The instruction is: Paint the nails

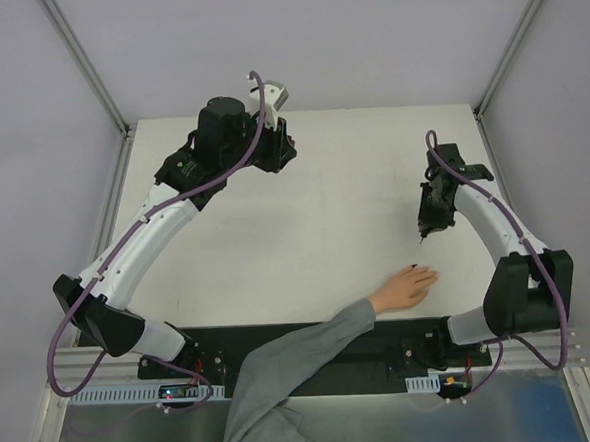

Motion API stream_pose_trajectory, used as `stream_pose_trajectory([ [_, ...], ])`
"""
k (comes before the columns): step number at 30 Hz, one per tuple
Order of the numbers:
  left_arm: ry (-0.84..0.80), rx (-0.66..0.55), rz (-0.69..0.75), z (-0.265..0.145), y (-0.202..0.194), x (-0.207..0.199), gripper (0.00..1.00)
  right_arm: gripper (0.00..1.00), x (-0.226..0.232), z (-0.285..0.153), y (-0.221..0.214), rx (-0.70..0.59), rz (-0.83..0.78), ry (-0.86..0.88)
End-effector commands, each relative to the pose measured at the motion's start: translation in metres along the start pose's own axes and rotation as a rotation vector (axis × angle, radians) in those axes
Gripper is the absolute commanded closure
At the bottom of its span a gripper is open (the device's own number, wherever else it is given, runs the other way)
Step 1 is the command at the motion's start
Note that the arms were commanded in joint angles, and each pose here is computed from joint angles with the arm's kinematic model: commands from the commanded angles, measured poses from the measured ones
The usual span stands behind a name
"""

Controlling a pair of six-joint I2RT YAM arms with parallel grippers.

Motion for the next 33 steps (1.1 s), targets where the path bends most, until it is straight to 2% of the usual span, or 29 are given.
stream_pose_trajectory([
  [1,-0.002,-0.126,0.008,-0.022,0.027,-0.009,1.0,1.0,0.003,-0.049,0.0,-0.066,-0.009,0.066],
  [7,-0.072,-0.151,-0.057,-0.042,0.026,-0.022,1.0,1.0,0.02,-0.105,0.011,-0.177,-0.071,0.184],
  [9,-0.093,-0.164,-0.095,-0.047,0.023,-0.025,1.0,1.0,0.03,-0.116,0.009,-0.17,-0.097,0.254],
  [14,-0.137,-0.172,-0.151,-0.055,-0.014,-0.028,1.0,1.0,0.056,-0.145,0.006,-0.289,-0.216,0.355],
  [15,-0.158,-0.203,-0.139,-0.056,-0.015,-0.029,1.0,0.99,0.061,-0.147,0.007,-0.325,-0.23,0.36],
  [18,-0.202,-0.191,-0.111,-0.052,-0.052,-0.027,1.0,1.0,0.071,-0.152,-0.004,-0.379,-0.321,0.382],
  [21,-0.269,-0.211,-0.052,-0.053,-0.067,-0.03,1.0,1.0,0.077,-0.153,-0.016,-0.42,-0.356,0.452],
  [24,-0.324,-0.192,-0.012,-0.051,-0.08,-0.032,1.0,1.0,0.079,-0.156,-0.026,-0.387,-0.352,0.509],
  [26,-0.362,-0.221,0.019,-0.05,-0.081,-0.035,1.0,0.99,0.084,-0.161,-0.032,-0.383,-0.35,0.548],
  [33,-0.597,-0.233,0.121,-0.05,-0.091,-0.052,1.0,0.99,0.117,-0.216,-0.046,-0.412,-0.4,0.735],
])
Point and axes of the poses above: each gripper's point midway between its finger pads, its own z axis out along the fingers, its own x axis along the line the jaws close on, y = z × x, the point moved 7 cm from there along -z, back along the fingers, and after that the axes turned 1 degree about -z, right-handed, at the moved point
